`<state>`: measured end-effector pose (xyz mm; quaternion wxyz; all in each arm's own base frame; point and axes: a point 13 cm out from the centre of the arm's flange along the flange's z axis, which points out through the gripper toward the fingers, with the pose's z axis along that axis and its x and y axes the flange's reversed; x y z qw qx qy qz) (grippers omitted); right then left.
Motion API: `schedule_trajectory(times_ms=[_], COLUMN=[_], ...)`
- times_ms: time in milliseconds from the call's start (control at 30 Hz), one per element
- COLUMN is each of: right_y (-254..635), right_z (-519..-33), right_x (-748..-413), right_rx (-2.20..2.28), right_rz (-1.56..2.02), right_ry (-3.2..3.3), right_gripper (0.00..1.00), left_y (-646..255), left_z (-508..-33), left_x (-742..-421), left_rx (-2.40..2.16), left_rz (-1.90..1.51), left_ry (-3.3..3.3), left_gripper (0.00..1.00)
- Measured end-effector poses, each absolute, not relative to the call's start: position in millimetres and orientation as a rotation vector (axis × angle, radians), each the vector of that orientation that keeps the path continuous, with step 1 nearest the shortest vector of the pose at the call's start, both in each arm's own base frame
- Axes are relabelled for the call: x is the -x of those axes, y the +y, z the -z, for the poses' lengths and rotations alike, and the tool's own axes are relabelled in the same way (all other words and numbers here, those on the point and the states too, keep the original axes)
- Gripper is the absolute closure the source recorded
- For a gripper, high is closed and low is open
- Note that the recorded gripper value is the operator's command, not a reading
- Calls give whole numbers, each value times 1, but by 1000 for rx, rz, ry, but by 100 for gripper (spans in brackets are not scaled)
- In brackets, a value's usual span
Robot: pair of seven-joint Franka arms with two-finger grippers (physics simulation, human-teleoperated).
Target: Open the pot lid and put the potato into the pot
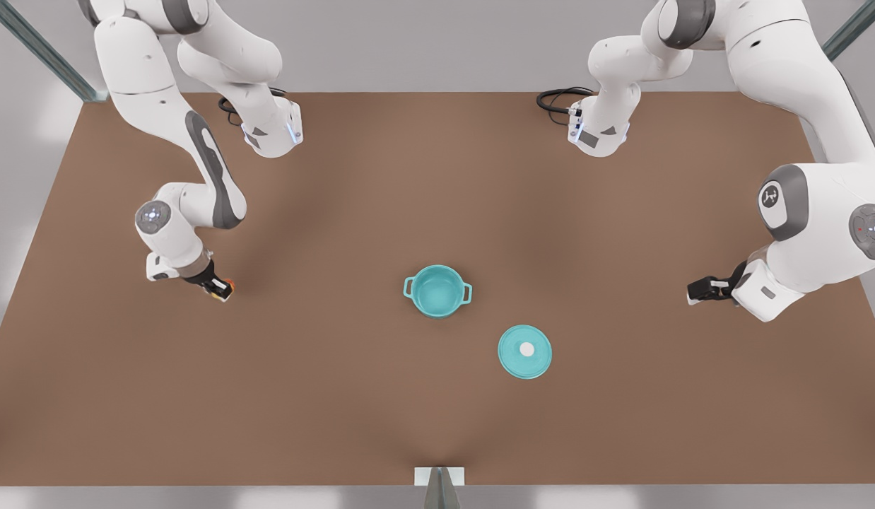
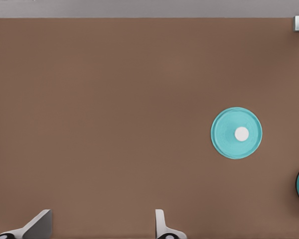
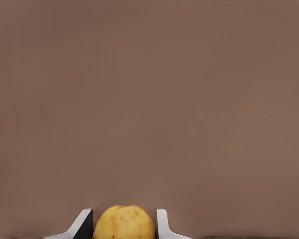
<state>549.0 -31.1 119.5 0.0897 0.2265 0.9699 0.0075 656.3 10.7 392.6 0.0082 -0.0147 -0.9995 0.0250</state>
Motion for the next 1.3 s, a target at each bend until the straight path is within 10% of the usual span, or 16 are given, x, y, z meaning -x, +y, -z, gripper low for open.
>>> schedule_trajectory(times_ms=[1300], right_y=[442], right_z=[-213], right_x=[-580], right_rx=[-629], right_rz=[-131], right_ry=[3056], right_gripper=[48], left_y=[12], left_z=[-392], left_x=[-659], left_rx=[103], left_rz=[-82], left_ry=[-3130], left_gripper=[0])
